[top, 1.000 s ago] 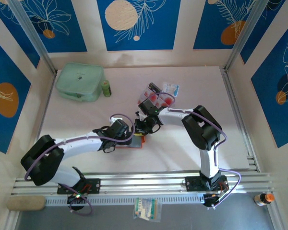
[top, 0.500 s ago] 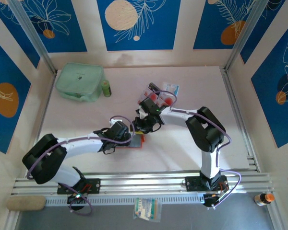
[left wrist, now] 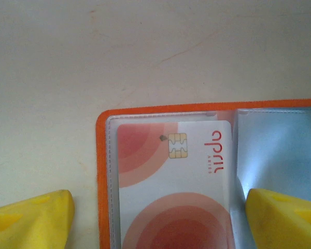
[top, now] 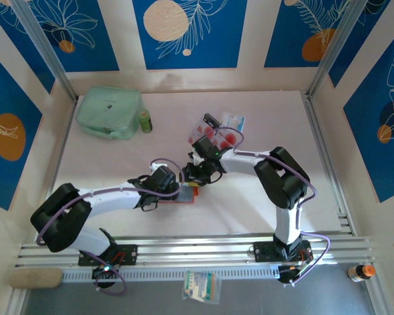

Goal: Put the credit cards into the card holder
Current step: Flip over the card slot on the card holder.

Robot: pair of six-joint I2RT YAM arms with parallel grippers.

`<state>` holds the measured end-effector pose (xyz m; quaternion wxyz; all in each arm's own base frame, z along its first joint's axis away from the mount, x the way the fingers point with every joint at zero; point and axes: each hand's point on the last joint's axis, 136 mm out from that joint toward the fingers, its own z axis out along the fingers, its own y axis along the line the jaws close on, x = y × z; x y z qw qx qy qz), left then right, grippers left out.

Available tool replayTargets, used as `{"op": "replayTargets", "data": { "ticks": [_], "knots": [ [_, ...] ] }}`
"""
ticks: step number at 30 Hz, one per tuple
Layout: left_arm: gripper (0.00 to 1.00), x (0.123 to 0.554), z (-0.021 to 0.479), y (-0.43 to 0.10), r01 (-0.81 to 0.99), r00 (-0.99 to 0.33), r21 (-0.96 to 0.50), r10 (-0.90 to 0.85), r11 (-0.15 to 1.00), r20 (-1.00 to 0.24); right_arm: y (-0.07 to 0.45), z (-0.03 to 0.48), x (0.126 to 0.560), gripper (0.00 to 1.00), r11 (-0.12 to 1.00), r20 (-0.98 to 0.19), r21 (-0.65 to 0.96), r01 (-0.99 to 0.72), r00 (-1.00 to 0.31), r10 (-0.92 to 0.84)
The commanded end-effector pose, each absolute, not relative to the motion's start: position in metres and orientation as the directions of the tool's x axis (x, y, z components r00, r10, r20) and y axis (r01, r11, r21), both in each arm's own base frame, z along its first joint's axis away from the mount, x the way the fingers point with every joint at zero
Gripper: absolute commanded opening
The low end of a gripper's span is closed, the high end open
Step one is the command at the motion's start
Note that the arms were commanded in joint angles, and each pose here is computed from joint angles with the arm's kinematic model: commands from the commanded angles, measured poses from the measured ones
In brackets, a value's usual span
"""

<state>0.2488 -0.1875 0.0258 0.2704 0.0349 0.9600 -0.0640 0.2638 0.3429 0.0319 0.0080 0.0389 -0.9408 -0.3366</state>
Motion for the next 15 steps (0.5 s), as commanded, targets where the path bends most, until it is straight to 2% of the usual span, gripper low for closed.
{"op": "replayTargets", "data": {
  "ticks": [1, 15],
  "knots": [
    [0.86, 0.243, 0.020, -0.180, 0.088, -0.861, -0.099, 0.026, 0.991, -0.507, 0.349, 0.028, 0.264, 0.44, 0.760, 0.025, 0.648, -0.045, -0.996, -0.080],
    [0.85, 0.243, 0.028, -0.178, 0.083, -0.850, -0.106, 0.015, 0.991, -0.527, 0.363, 0.043, 0.266, 0.39, 0.698, 0.033, 0.714, -0.053, -0.993, -0.110]
  ]
}}
